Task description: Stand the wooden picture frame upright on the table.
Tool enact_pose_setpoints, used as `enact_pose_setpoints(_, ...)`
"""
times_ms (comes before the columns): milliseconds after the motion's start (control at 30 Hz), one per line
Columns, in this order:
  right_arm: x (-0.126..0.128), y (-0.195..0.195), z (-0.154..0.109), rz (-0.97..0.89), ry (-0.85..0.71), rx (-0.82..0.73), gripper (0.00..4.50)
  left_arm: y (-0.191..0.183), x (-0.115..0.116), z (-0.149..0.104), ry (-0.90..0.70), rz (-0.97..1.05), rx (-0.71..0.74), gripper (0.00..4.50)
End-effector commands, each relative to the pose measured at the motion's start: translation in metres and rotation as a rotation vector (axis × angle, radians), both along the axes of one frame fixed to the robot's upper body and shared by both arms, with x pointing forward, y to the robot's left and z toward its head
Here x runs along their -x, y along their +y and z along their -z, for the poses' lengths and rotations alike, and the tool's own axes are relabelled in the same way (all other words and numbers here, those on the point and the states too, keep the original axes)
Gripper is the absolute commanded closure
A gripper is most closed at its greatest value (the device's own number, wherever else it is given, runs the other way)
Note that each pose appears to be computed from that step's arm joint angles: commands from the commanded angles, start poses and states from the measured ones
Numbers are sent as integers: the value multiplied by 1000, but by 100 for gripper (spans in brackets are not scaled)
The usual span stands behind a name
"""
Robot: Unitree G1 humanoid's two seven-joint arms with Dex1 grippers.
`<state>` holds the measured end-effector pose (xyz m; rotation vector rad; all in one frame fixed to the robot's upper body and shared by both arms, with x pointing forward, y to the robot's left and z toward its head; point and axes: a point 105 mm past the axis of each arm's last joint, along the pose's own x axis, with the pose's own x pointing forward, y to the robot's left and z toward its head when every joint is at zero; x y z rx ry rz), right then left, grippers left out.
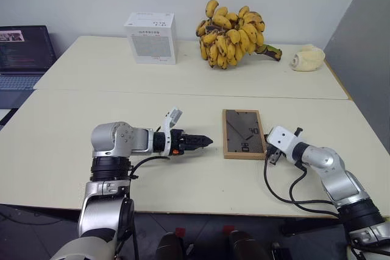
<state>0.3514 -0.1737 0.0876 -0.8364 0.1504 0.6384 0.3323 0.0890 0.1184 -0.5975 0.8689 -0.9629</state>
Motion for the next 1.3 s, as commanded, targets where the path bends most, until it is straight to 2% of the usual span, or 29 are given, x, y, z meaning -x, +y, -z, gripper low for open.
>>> enact_pose_setpoints(33, 1, 12, 7, -35, -4, 16, 450, -12, -9, 1, 3, -5, 16, 108)
enact_pose_setpoints(233, -2, 26, 10, -49, -25, 10, 450, -16, -15, 10, 11, -25, -24, 108)
enact_pose_setpoints(567, -1, 63, 8, -87, -49, -55, 450, -19, -24, 8, 18, -47, -12, 108)
enact_pose_setpoints(867, -6, 77, 0, -70, -56, -126, 450, -21, -27, 3, 20, -58, 21, 108)
enact_pose_setpoints(1200, -9, 72, 2, -57, -54, -108, 450, -20, -27, -7, 16, -54, 75, 108)
enact_pose_setpoints(1300, -9, 70, 3, -55, -55, -103, 450, -20, -27, -11, 13, -50, 96, 172)
